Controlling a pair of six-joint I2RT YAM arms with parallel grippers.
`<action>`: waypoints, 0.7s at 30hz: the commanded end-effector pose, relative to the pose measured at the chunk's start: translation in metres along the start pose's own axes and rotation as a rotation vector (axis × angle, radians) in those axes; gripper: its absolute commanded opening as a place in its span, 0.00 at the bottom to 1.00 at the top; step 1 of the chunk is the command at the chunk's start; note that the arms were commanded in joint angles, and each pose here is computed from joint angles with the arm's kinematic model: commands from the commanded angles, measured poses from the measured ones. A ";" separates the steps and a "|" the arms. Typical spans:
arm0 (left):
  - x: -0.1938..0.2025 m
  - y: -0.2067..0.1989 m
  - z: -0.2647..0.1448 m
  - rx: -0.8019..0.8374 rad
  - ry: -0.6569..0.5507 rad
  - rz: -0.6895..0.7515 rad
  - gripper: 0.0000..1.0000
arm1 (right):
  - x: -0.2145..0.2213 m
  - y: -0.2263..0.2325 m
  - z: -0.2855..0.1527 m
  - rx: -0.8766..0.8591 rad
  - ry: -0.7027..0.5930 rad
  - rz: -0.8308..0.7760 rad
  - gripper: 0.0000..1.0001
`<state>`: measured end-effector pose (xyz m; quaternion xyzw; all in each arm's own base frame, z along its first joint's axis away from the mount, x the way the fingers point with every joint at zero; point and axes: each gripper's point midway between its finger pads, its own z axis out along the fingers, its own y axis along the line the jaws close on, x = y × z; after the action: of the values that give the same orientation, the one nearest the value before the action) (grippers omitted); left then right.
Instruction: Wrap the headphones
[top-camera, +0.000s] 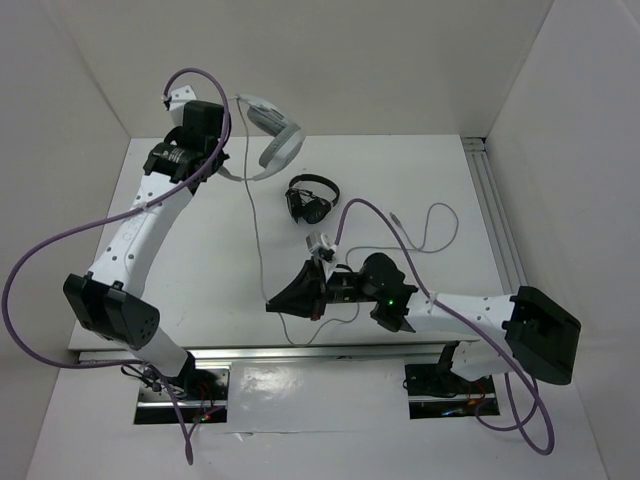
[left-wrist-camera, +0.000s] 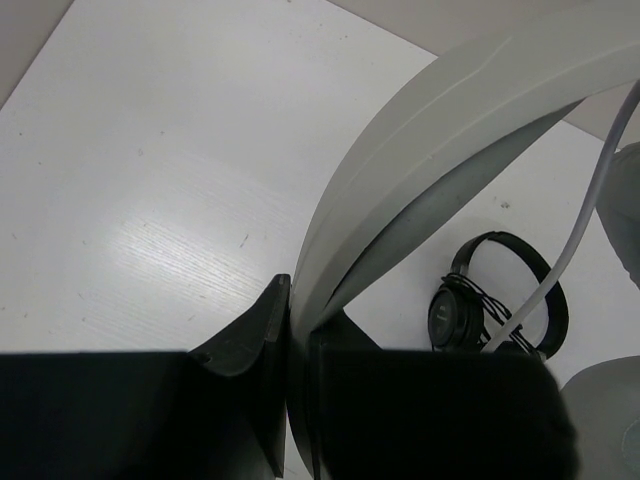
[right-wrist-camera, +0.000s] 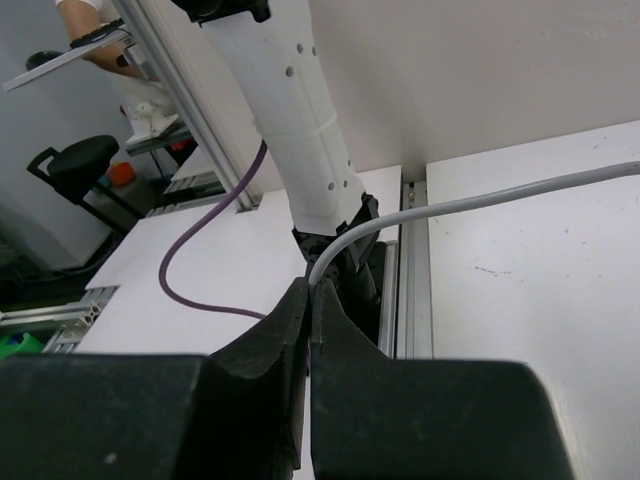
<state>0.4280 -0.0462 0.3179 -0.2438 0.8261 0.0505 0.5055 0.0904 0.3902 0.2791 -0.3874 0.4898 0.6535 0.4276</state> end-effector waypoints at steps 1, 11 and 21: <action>-0.048 -0.012 -0.029 0.108 -0.142 -0.152 0.00 | 0.002 -0.002 0.005 0.002 -0.010 -0.010 0.00; -0.008 0.009 -0.031 -0.060 -0.171 0.042 0.00 | -0.050 -0.012 0.007 0.147 0.005 -0.124 0.00; 0.077 0.001 -0.025 -0.008 -0.006 0.326 0.00 | -0.113 -0.039 -0.014 0.442 0.152 -0.382 0.00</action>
<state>0.3746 -0.0672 0.2444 -0.1131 0.8635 0.1750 0.4593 0.1452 0.3802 0.3836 -0.4010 0.5202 0.5008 0.5637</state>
